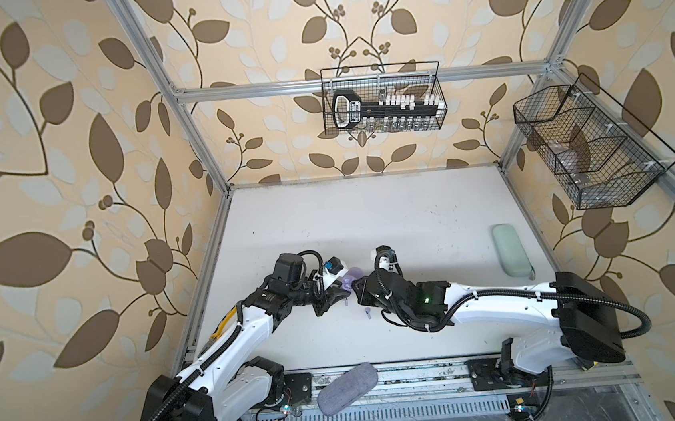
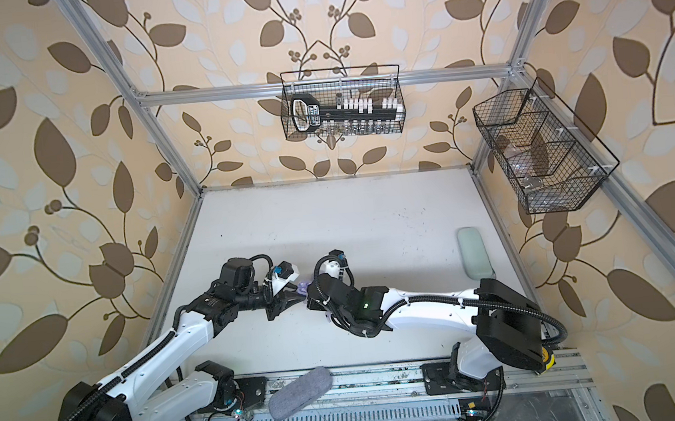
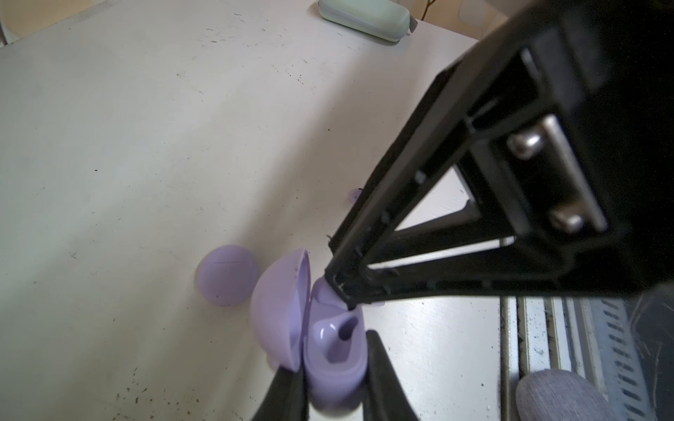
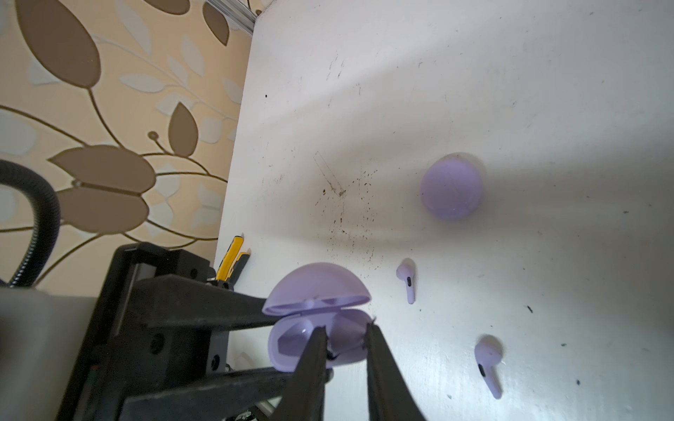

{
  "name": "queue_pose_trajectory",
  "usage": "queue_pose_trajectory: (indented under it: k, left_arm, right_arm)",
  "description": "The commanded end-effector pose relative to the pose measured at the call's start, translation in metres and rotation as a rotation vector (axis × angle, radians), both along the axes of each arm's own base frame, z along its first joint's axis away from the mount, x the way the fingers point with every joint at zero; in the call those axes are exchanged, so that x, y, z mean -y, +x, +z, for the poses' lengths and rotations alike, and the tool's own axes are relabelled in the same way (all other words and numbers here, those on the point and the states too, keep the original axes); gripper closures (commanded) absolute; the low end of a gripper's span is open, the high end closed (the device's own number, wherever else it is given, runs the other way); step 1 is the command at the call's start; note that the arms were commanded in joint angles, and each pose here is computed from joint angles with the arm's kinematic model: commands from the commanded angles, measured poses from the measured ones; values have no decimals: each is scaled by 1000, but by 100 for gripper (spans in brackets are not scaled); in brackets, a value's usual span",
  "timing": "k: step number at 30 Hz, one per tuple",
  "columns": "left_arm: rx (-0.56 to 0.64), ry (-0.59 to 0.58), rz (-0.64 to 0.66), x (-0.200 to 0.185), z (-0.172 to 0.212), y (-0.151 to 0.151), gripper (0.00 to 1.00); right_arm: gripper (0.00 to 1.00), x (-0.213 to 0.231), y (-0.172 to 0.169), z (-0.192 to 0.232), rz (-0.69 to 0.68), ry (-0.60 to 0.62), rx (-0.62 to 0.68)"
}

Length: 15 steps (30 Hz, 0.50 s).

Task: Insert the wireless bluetooth earbuds into the charging case
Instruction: 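Open the right gripper to release the earbud in the case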

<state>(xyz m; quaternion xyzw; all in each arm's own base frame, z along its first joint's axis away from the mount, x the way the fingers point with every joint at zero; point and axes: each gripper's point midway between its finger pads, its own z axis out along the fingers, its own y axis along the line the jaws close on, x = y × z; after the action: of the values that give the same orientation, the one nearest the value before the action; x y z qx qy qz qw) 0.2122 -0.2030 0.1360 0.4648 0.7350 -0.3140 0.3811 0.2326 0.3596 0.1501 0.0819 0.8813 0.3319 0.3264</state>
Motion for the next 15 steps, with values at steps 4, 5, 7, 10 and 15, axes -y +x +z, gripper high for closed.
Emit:
queue_pose_trajectory:
  k: [4, 5, 7, 10, 15]
  left_arm:
    - [36, -30, -30, 5, 10, -1, 95]
    - [35, -29, -30, 5, 10, -1, 95]
    - [36, -29, -30, 5, 10, -1, 95]
    - [35, -29, -30, 5, 10, -1, 95]
    - [37, -29, -28, 6, 10, 0, 98]
  right_arm:
    - [79, -3, 4, 17, 1, 21, 16]
    - [79, -1, 4, 17, -1, 18, 17]
    - [79, 3, 4, 19, -8, 17, 19]
    - [78, 8, 4, 21, -13, 14, 26]
    - [78, 12, 4, 20, -20, 8, 26]
